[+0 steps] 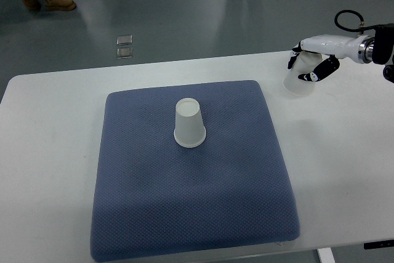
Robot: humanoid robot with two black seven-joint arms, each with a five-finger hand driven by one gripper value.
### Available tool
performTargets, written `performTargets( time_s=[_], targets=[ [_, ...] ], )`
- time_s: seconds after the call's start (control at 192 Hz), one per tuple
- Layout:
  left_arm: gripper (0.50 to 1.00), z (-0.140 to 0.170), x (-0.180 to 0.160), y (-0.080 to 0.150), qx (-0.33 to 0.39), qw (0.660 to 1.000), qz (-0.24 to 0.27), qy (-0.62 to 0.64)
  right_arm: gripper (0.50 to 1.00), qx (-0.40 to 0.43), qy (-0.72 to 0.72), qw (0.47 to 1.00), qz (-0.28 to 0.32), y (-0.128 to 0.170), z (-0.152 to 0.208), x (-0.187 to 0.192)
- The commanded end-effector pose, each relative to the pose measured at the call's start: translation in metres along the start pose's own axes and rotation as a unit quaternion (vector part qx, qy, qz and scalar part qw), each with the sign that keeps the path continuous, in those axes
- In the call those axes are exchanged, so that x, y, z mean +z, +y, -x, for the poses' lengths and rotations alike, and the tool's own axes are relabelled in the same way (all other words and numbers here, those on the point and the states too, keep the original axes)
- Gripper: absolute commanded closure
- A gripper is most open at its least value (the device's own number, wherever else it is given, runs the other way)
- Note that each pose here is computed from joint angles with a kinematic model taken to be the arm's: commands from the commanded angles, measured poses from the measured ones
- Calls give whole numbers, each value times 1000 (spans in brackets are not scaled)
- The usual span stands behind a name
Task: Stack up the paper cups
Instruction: 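Lift the held cup with the right hand over the cup on the pad, then lower the held cup onto the upside-down cup on the pad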
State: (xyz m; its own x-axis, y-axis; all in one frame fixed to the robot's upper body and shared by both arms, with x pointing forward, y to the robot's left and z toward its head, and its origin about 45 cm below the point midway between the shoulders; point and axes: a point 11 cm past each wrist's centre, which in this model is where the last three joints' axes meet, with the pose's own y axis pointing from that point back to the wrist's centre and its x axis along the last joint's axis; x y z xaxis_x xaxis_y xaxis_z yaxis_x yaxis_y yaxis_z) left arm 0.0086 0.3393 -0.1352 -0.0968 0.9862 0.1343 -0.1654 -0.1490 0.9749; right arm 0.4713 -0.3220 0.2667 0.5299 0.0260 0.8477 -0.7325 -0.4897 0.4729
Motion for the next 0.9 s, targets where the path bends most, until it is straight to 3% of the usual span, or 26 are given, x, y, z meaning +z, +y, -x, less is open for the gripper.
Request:
performTargets(
  time_s=[0.0,0.287,0.516,0.897],
  targets=[
    [500,0,0,0,0,1000,0,0,1000,0,5,1000,-27,-4,-16,-21],
    [500,0,0,0,0,1000,0,0,1000,-3,16,992,-122,-19,-48,-98],
    [500,0,0,0,0,1000,0,0,1000,-28,10,981,-190,-34,-53,-153],
    [500,0,0,0,0,1000,0,0,1000,-60,16,971,-231,-52,-36,-195]
  ],
)
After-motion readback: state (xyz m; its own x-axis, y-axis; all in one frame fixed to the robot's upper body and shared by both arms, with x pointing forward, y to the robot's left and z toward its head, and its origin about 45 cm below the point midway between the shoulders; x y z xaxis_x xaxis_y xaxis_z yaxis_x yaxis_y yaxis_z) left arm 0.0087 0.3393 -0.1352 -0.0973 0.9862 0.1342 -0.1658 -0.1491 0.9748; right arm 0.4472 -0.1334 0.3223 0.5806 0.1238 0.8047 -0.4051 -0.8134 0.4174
